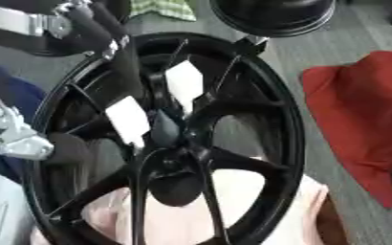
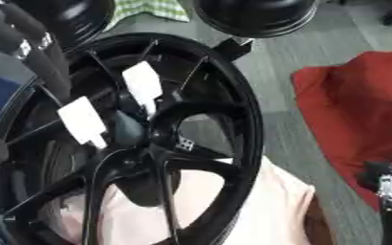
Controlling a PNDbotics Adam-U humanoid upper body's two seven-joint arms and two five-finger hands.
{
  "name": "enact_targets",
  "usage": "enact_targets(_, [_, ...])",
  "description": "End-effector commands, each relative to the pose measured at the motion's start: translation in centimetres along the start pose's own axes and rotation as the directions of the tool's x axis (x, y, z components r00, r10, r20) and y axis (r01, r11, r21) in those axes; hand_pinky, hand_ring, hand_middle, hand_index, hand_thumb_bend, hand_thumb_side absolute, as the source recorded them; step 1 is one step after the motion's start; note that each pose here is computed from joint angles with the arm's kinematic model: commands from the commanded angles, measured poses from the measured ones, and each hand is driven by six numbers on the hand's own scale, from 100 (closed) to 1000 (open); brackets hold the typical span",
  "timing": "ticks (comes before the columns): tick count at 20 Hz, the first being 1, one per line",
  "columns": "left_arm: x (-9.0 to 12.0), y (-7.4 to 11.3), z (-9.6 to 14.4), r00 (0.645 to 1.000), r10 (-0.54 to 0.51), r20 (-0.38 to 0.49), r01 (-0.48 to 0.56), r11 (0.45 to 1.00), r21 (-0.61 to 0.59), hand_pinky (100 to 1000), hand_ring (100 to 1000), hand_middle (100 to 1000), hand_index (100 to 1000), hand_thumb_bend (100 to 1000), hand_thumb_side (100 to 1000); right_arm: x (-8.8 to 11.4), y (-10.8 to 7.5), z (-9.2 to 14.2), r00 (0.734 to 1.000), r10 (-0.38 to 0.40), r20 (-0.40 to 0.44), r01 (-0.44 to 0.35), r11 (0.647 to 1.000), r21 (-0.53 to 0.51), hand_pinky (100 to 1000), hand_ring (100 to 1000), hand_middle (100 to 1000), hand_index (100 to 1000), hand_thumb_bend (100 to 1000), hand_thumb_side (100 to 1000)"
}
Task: Pull the pin out of the wheel hub.
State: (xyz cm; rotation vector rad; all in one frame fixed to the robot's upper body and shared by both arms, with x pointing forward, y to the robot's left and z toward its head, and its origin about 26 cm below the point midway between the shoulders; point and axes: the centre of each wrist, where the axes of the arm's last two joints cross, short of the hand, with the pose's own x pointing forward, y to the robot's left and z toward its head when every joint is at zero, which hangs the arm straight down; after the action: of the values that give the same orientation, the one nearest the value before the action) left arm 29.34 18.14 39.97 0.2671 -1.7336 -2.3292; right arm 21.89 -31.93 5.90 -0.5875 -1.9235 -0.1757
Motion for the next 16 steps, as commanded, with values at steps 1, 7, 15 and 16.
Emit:
enact_targets(1, [-0.3,0.6,-0.1,1.000,-0.019,-0.020,0.019,1.000,0.004,775,721,696,794,349,235,0.7,-0.2,-0.3,0.999,0.010,0.031,-0.010,1.000,0.006,677,645,490,673,100,871])
enact_targets(7, [-1.4,0.3,-1.0,0.999,-0.015,-0.030,0.015,1.000,-0.011,775,723,704,798,343,217,0.8,0.0,-0.3,0.999,0.006,0.031,-0.006,1.000,0.007,677,645,490,673,100,874])
enact_targets(15, [-2.4,-0.5,-1.8,0.999,0.008,-0.038,-0.010,0.999,-0.041,766,709,672,786,335,217,0.9,0.2,-0.5,0.999,0.001,0.033,-0.001,1.000,0.000,677,643,488,673,100,877])
enact_targets(16, [-2.5,-0.6,-1.9,0.999,0.012,-0.039,-0.014,0.999,-0.044,766,709,671,785,334,216,0.9,0.3,-0.5,0.999,0.001,0.033,-0.001,1.000,-0.001,677,643,488,673,100,877])
